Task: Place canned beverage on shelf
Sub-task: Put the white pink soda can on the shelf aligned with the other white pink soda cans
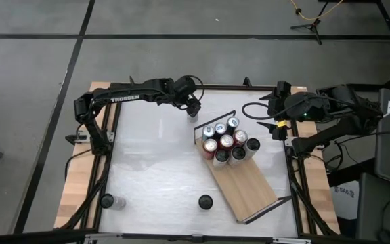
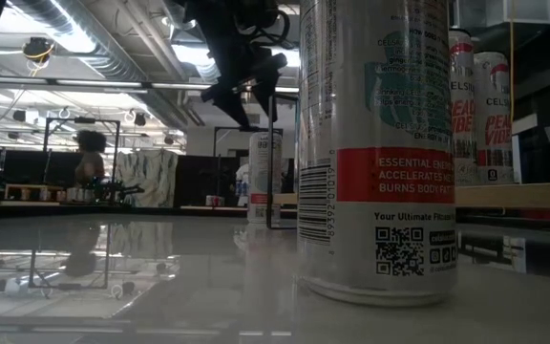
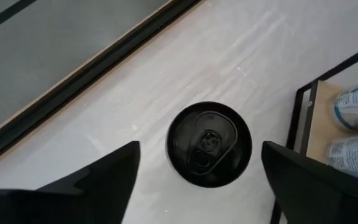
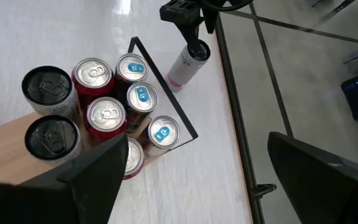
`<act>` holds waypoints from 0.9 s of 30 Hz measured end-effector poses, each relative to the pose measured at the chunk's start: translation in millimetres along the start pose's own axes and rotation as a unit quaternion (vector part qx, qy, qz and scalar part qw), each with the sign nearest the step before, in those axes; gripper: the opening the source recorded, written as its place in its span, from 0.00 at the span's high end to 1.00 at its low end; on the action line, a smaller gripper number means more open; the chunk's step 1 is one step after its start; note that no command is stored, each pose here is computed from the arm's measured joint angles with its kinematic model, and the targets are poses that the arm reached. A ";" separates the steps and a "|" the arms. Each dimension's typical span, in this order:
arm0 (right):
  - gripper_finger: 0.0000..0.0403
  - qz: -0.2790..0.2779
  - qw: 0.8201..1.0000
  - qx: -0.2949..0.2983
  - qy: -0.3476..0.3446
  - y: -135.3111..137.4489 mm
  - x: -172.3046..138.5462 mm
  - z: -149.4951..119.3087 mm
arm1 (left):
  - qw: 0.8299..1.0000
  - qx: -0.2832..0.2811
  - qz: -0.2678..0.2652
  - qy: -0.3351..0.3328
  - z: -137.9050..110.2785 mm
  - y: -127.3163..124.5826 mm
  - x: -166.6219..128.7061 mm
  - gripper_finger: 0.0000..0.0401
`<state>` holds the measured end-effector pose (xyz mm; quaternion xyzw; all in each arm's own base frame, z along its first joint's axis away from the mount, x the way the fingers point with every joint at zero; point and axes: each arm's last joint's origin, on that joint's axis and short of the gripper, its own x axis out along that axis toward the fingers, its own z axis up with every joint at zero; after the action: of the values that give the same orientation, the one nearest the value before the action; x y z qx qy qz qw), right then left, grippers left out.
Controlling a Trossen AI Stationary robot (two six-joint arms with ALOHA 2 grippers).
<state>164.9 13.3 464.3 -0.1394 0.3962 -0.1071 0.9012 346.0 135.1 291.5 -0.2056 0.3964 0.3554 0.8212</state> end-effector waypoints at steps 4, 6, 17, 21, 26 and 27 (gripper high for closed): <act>0.07 0.000 1.000 0.000 0.000 0.0 0.0 0.0 | 1.000 -0.004 0.014 -0.007 0.4 0.8 0.0 0.09; 0.07 0.000 1.000 0.000 0.000 0.0 0.0 0.0 | 1.000 -0.003 0.021 -0.010 0.2 -0.1 1.7 0.07; 0.07 0.000 1.000 0.000 0.000 0.0 0.1 0.0 | 0.999 0.024 0.028 -0.002 -11.6 -24.2 25.6 0.06; 0.07 0.000 1.000 0.000 0.000 0.1 0.2 0.1 | 0.999 0.031 0.021 -0.014 -11.9 -30.0 26.3 0.06; 0.07 0.001 1.000 0.000 0.000 0.1 0.2 0.2 | 0.998 0.028 0.042 -0.025 -9.8 -26.9 26.7 0.06; 0.07 0.001 1.000 0.000 0.000 0.2 0.2 0.2 | 0.998 0.027 0.042 -0.025 -9.5 -26.2 26.9 0.06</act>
<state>165.2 13.4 464.2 -0.1391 0.3962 -0.1060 0.9014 372.5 123.1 265.8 -0.1572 0.3937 0.3836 0.8205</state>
